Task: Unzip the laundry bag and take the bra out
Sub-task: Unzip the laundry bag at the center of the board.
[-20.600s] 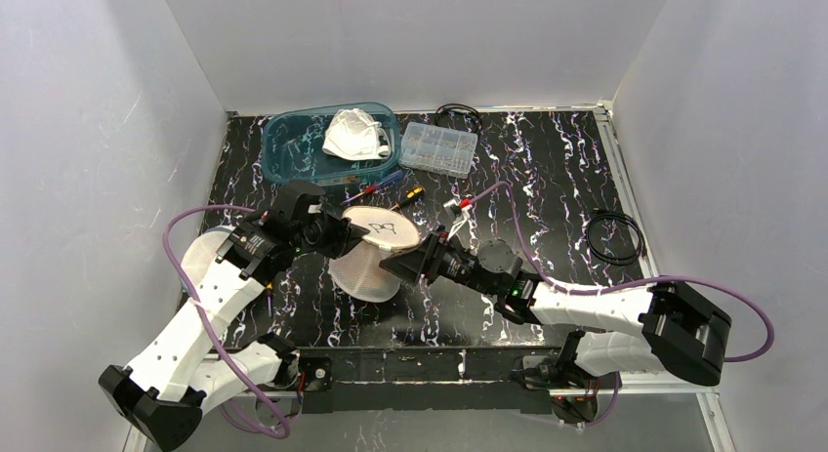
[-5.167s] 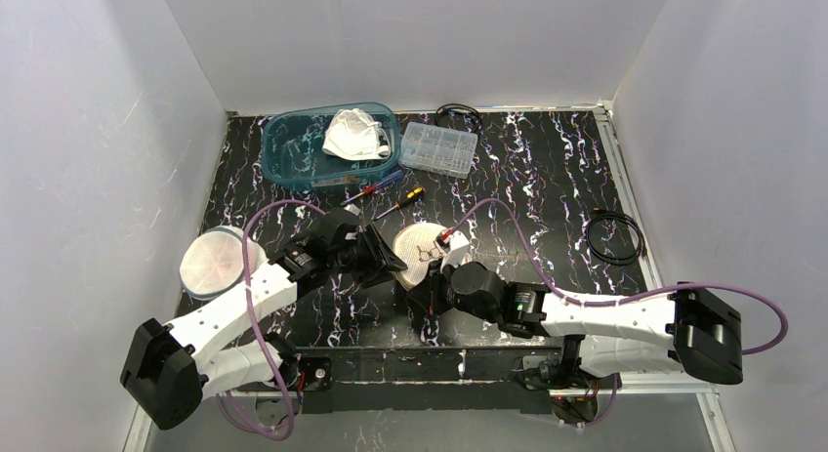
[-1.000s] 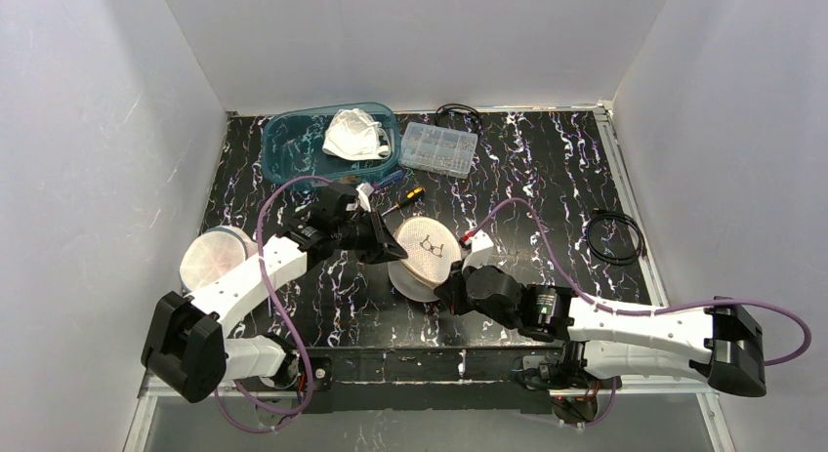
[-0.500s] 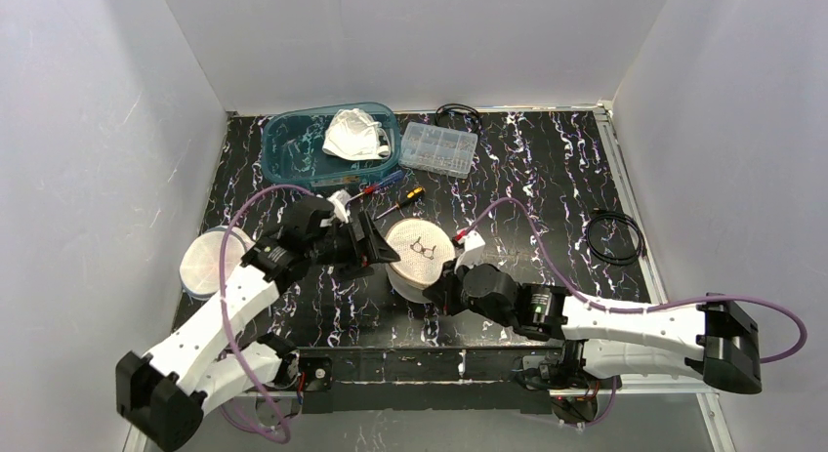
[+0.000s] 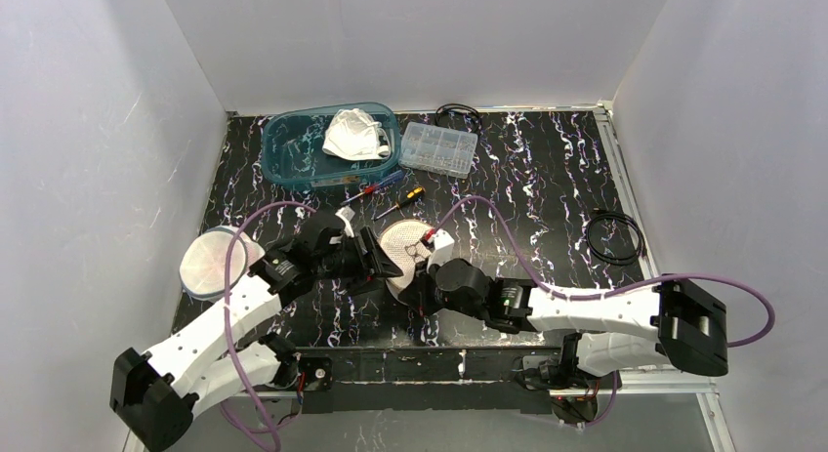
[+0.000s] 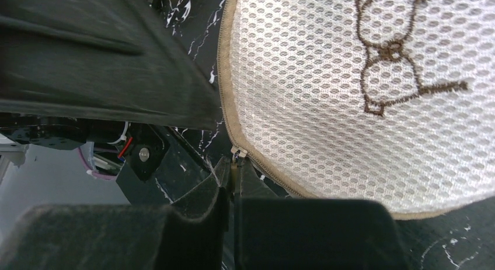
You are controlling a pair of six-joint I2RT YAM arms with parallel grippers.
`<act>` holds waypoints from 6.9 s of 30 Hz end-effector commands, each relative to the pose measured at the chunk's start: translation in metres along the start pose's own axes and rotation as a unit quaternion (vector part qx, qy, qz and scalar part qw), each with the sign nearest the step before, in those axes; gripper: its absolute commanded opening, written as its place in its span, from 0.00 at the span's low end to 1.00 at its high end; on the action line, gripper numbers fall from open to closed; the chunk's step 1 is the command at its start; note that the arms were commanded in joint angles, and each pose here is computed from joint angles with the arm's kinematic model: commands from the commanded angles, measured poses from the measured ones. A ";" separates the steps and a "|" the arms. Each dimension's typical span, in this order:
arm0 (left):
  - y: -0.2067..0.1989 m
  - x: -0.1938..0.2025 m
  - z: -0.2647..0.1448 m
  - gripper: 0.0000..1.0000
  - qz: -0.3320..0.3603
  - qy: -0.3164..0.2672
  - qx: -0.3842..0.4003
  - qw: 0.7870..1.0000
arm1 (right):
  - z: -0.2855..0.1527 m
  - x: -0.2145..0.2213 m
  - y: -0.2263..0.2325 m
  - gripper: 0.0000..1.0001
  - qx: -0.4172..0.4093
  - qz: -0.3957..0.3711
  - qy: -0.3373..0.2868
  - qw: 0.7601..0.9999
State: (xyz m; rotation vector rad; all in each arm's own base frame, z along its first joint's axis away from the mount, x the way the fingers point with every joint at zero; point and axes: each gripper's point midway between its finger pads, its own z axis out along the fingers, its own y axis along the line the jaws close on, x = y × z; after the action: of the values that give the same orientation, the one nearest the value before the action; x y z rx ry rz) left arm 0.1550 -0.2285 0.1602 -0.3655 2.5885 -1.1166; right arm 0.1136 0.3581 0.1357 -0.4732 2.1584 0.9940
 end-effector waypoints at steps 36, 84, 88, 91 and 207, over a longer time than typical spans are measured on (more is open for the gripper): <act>-0.014 -0.022 0.021 0.00 0.036 -0.017 -0.006 0.999 | -0.045 -0.017 -0.032 0.01 0.060 0.030 -0.055 0.996; 0.015 -0.006 0.003 0.66 -0.033 -0.030 -0.002 0.999 | 0.009 -0.024 0.042 0.01 -0.056 0.006 -0.031 0.998; 0.012 -0.011 0.011 0.59 -0.030 -0.031 -0.003 0.999 | 0.012 -0.025 0.045 0.01 -0.059 0.004 -0.031 0.998; 0.016 -0.013 0.017 0.54 -0.031 -0.029 -0.014 0.999 | 0.010 -0.025 0.044 0.01 -0.058 0.004 -0.031 0.998; 0.010 -0.031 0.018 0.00 -0.017 -0.032 -0.039 0.999 | -0.037 -0.006 -0.039 0.01 0.095 0.040 -0.033 0.994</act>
State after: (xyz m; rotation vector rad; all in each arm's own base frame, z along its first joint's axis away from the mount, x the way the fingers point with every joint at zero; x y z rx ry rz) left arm 0.1862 -0.2283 0.1376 -0.4606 2.6298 -0.9952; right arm 0.1198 0.3167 0.1479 -0.3047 2.1749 0.8903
